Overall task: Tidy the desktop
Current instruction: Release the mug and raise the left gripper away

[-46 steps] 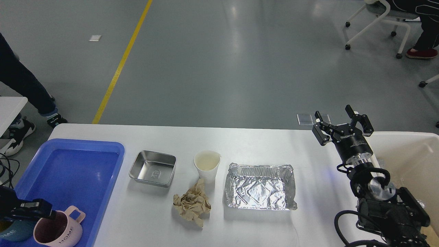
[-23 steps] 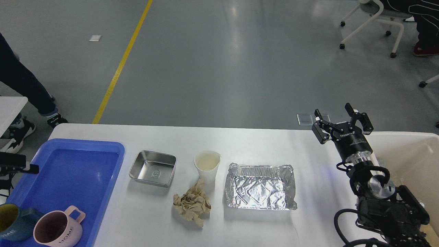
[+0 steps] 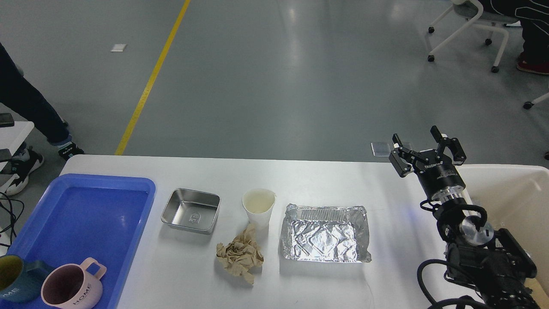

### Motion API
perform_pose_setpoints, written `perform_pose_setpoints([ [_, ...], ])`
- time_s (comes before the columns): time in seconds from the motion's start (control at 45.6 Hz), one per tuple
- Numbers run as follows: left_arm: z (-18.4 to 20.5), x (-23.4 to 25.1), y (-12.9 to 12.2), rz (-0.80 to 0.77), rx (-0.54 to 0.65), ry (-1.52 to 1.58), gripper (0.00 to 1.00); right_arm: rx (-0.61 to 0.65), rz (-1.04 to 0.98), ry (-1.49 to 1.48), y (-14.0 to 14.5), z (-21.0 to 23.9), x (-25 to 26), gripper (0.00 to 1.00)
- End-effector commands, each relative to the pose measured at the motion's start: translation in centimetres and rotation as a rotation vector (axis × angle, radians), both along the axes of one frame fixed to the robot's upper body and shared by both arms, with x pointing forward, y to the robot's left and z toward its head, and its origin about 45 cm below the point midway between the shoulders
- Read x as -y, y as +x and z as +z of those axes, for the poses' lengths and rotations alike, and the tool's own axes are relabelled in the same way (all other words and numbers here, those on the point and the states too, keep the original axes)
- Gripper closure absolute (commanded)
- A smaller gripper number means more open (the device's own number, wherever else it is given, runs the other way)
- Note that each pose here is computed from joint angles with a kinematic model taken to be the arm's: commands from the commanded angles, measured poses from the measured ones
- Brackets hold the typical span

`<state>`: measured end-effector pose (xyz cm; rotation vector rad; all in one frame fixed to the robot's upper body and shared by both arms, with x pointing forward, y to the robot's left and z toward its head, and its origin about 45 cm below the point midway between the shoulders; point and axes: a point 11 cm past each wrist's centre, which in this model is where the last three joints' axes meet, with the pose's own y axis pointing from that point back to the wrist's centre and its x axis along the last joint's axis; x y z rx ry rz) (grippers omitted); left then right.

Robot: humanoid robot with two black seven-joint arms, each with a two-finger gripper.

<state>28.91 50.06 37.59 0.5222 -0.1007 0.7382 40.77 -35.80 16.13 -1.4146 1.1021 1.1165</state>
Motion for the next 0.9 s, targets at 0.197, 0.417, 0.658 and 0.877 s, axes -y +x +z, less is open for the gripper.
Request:
perform_pose_setpoints([
  [0.197, 4.0, -4.5, -3.7, 0.134, -0.006, 0.124, 0.04, 0.021, 0.007, -0.006, 0.2, 0.7, -0.2, 0.00],
  [0.417, 1.5, -6.9, -6.8, 0.184, -0.174, 0.264, 0.04, 0.027, 0.008, -0.008, 0.3, 1.0, -0.2, 0.00],
  [0.658, 1.9, -7.7, -7.4, 0.203, -0.190, 0.314, 0.04, 0.024, 0.007, -0.008, 0.2, 0.8, -0.1, 0.00],
  [0.877, -1.8, -7.3, -5.5, 0.189, -0.236, 0.402, 0.03, 0.022, 0.007, -0.007, 0.2, 0.8, -0.2, 0.00],
])
